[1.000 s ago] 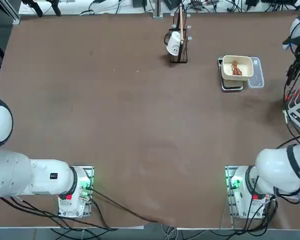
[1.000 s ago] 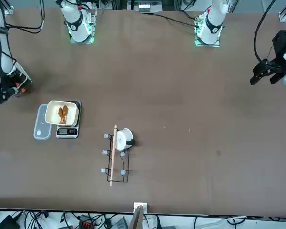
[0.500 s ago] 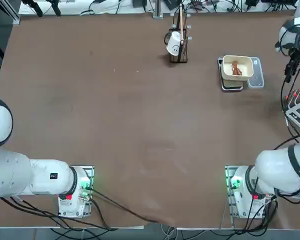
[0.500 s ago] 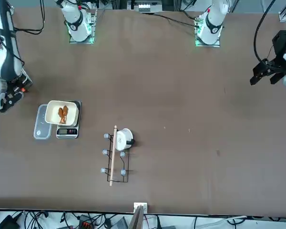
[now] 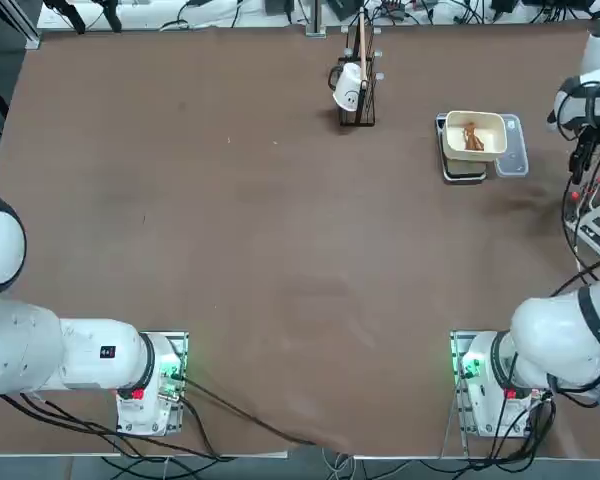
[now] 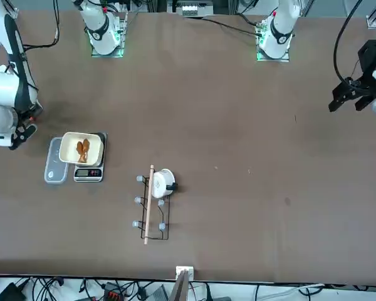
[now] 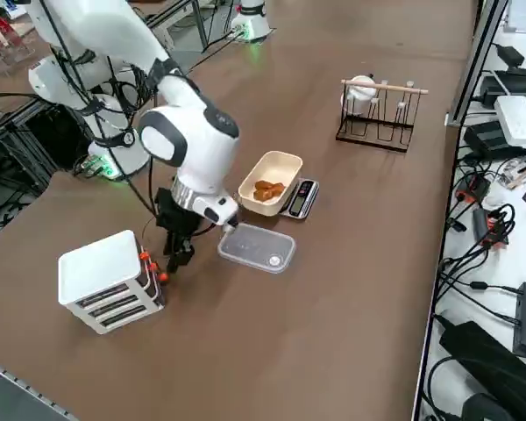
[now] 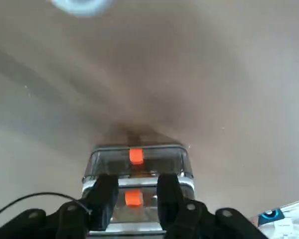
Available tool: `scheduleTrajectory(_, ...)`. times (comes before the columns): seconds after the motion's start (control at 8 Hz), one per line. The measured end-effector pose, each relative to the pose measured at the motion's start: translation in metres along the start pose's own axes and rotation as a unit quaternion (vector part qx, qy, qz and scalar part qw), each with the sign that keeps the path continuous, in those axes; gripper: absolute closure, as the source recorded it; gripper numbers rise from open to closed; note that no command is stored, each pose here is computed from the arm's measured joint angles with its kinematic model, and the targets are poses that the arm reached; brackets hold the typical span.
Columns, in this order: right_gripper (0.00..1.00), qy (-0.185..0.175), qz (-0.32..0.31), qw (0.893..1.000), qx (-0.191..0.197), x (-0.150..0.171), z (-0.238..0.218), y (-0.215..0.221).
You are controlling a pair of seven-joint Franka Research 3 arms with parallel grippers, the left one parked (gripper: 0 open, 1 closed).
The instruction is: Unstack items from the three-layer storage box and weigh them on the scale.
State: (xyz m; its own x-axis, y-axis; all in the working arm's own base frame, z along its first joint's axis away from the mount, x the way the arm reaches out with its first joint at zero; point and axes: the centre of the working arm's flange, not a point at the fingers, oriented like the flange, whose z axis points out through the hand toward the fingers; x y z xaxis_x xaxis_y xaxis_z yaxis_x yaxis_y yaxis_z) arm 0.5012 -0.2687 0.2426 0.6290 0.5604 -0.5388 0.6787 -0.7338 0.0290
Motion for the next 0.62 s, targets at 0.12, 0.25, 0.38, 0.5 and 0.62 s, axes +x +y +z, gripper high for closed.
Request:
scheduleTrajectory(0.12,0.49,-0.002,0.004,1.0,0.005,-0.006,0.006,0.0)
scheduleTrajectory(0.25,0.5,-0.003,0.007,1.0,0.011,-0.011,0.012,0.0)
scheduleTrajectory(0.38,0.51,-0.006,0.007,1.0,0.014,-0.013,0.017,-0.001)
scheduleTrajectory(0.5,0.51,-0.009,0.005,1.0,0.016,-0.015,0.021,-0.002)
scheduleTrajectory(0.62,0.51,-0.01,0.005,1.0,0.016,-0.016,0.023,-0.002)
